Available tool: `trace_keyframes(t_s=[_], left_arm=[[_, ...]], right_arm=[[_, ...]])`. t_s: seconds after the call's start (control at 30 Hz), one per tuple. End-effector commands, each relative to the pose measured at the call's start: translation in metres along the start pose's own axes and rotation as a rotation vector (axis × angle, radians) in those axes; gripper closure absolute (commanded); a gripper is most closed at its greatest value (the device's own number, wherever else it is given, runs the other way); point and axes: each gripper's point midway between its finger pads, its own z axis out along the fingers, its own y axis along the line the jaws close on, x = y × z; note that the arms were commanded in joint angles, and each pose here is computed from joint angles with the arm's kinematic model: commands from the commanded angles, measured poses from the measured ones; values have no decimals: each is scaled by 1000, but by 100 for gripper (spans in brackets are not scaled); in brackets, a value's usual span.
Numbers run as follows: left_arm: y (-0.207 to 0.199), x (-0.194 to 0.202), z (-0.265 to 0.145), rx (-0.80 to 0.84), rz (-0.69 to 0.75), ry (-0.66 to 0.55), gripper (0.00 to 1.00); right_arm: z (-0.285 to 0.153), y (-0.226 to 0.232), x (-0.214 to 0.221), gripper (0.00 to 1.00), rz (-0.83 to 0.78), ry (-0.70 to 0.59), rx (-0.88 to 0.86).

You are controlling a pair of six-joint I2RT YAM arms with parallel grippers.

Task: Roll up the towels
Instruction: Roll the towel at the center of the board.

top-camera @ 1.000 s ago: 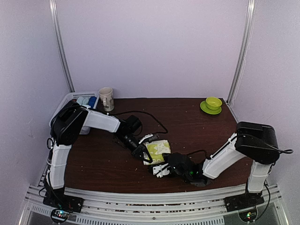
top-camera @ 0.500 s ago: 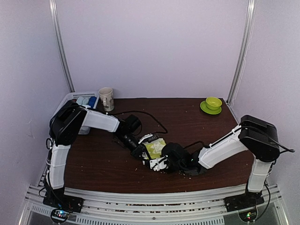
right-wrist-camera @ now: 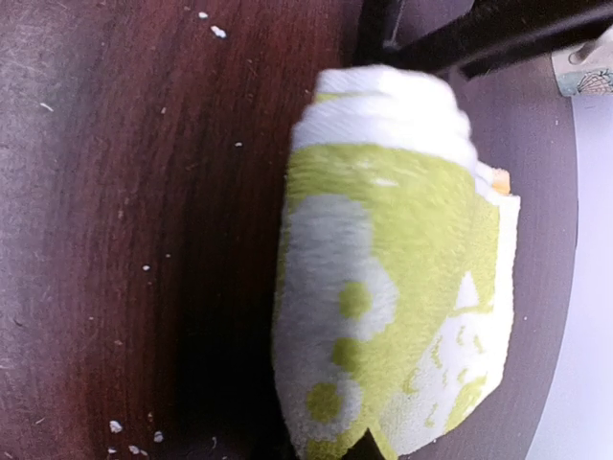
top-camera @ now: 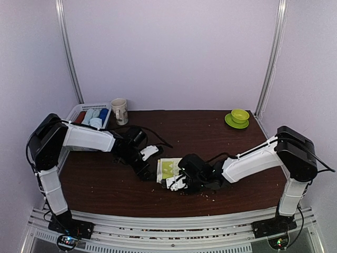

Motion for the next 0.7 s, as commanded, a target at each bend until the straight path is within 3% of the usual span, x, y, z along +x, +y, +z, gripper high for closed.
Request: trace_keyframes(t_s=[0.0, 0.23, 0.4, 0.67], left_arm=[[54, -10, -50, -376, -53, -146, 2], [49, -22, -95, -457, -32, -402, 2], [14, -17, -96, -398, 127, -490, 3], [-44, -13, -111, -468, 399, -624, 8]], right_arm=[[-8, 26, 8, 100, 29, 26, -166], [-7, 31, 8, 100, 136, 30, -333], [-6, 33, 6, 100, 226, 29, -500], [1, 41, 16, 100, 373, 107, -765]])
